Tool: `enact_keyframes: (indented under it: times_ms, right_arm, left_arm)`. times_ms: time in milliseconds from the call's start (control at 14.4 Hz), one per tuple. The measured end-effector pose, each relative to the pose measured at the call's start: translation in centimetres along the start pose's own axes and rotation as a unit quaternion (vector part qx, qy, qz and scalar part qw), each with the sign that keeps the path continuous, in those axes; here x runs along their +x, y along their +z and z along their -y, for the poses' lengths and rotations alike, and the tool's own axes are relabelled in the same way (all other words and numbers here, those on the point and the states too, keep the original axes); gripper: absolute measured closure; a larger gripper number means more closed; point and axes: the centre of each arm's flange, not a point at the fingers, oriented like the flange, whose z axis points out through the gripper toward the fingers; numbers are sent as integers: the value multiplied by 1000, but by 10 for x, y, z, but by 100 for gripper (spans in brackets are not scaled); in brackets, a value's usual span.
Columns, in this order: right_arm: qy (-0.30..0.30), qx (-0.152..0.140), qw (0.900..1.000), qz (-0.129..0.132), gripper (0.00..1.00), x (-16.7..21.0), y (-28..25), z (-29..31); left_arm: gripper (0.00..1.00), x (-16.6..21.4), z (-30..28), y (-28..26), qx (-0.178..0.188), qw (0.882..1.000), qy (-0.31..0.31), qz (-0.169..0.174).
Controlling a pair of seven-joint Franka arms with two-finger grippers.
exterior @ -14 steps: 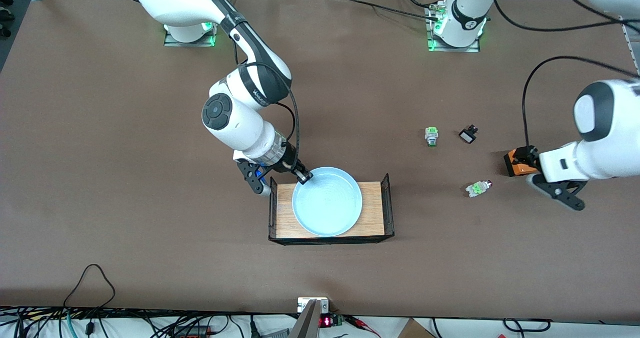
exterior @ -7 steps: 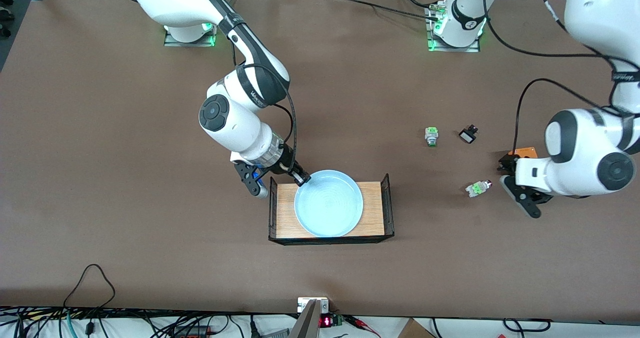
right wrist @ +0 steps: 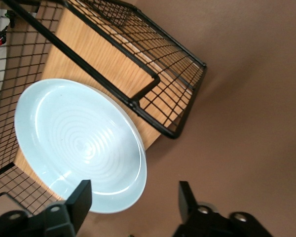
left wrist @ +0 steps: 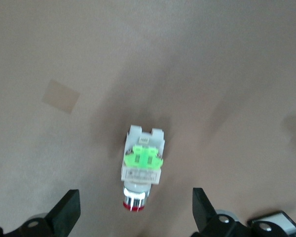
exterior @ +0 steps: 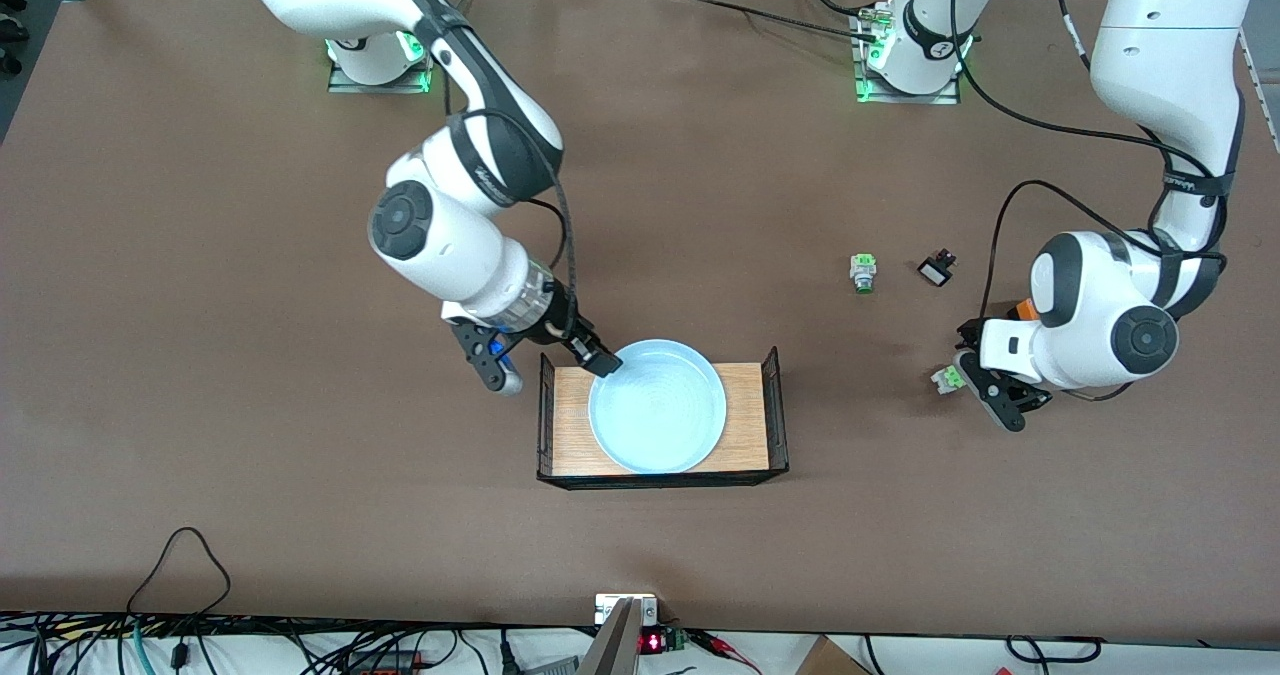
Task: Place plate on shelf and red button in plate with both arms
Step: 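Release the plate and withdraw the right gripper while the left gripper lifts the switch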
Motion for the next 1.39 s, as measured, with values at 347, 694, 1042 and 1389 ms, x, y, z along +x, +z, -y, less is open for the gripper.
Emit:
enact_keyframes:
  times_ms: [347,694,1042,1389]
  right_arm:
    - [-46,-39,998,18,0,28,-114,-6]
    - [-175,-121,977,9,0,66,-189,-49]
    - [-300,-213,929,-44,0,97,-232,-80]
    - [-340,-250,905,-45,0,164,-279,-124]
  left_arm:
    - [0,-3,-17,34,28,999,5,-22]
    - [4,-4,-19,39,32,999,6,-26]
    - [36,-5,-20,44,32,999,10,-25]
    - [59,1,-22,36,32,999,16,-27]
